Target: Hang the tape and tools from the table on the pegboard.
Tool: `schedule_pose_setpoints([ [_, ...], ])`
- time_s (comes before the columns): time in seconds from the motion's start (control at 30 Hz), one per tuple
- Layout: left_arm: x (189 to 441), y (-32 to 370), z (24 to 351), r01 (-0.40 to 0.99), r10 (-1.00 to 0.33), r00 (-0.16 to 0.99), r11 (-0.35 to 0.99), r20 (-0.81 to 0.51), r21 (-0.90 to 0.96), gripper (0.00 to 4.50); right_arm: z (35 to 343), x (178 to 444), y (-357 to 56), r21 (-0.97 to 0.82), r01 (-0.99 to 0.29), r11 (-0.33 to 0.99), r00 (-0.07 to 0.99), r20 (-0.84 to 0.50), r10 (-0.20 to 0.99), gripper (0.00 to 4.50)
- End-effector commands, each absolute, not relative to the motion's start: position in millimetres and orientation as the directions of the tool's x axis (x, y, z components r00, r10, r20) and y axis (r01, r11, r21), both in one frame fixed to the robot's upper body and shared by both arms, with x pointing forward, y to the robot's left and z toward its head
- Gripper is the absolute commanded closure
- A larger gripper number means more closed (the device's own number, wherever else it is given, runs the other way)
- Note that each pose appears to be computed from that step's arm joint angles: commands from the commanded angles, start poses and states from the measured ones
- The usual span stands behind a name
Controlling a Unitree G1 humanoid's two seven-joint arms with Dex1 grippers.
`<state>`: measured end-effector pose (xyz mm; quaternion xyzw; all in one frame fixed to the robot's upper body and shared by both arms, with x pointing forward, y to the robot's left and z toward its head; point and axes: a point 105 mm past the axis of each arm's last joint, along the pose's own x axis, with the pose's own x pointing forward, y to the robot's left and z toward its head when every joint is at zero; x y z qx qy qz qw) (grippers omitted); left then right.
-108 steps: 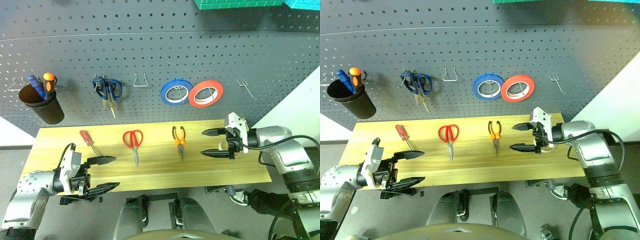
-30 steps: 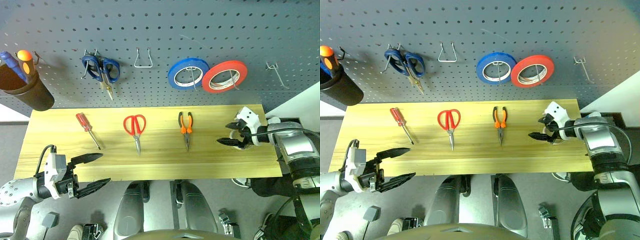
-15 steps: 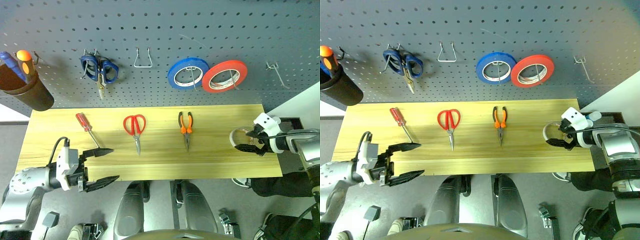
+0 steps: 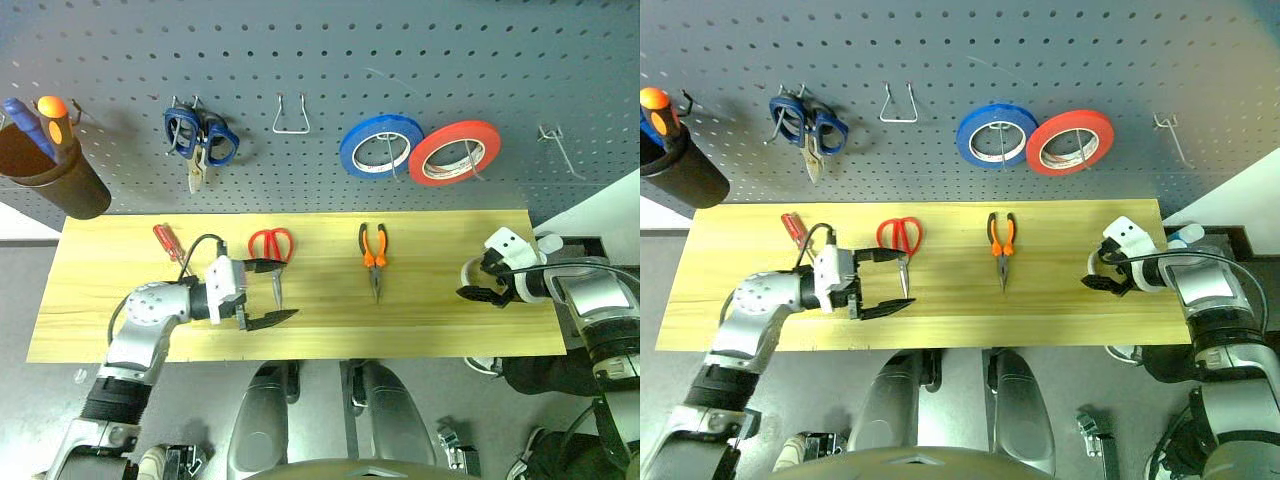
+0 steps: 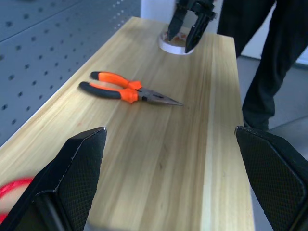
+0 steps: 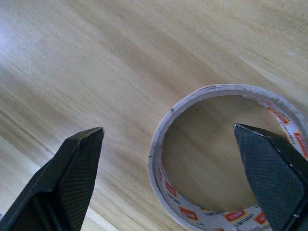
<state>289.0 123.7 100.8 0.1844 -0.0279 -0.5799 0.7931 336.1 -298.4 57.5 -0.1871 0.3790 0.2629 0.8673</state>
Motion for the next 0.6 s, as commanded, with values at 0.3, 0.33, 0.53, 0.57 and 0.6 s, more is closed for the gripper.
schedule_pose_setpoints([
  [0.3, 312, 82, 98, 0.892, -0.922, 0.321, 0.218, -0.216, 0.397, 0.01, 46, 334, -296, -0.125, -0.595, 0.794, 0.559, -0.774, 0.298, 0.0],
  [0.33, 313, 80, 97, 0.894, -0.922, 0.317, 0.213, -0.22, 0.395, 0.01, 46, 334, -295, -0.122, -0.596, 0.793, 0.556, -0.775, 0.299, 0.0],
  [0.53, 319, 71, 100, 0.89, -0.917, 0.33, 0.224, -0.225, 0.396, 0.0, 35, 329, -297, -0.133, -0.595, 0.793, 0.531, -0.805, 0.263, 0.89],
  [0.57, 320, 69, 101, 0.89, -0.917, 0.331, 0.225, -0.224, 0.395, 0.0, 34, 329, -298, -0.135, -0.594, 0.793, 0.53, -0.808, 0.259, 1.18],
  [0.6, 320, 67, 102, 0.891, -0.917, 0.331, 0.225, -0.225, 0.395, 0.0, 33, 329, -298, -0.136, -0.594, 0.793, 0.528, -0.81, 0.257, 1.5],
])
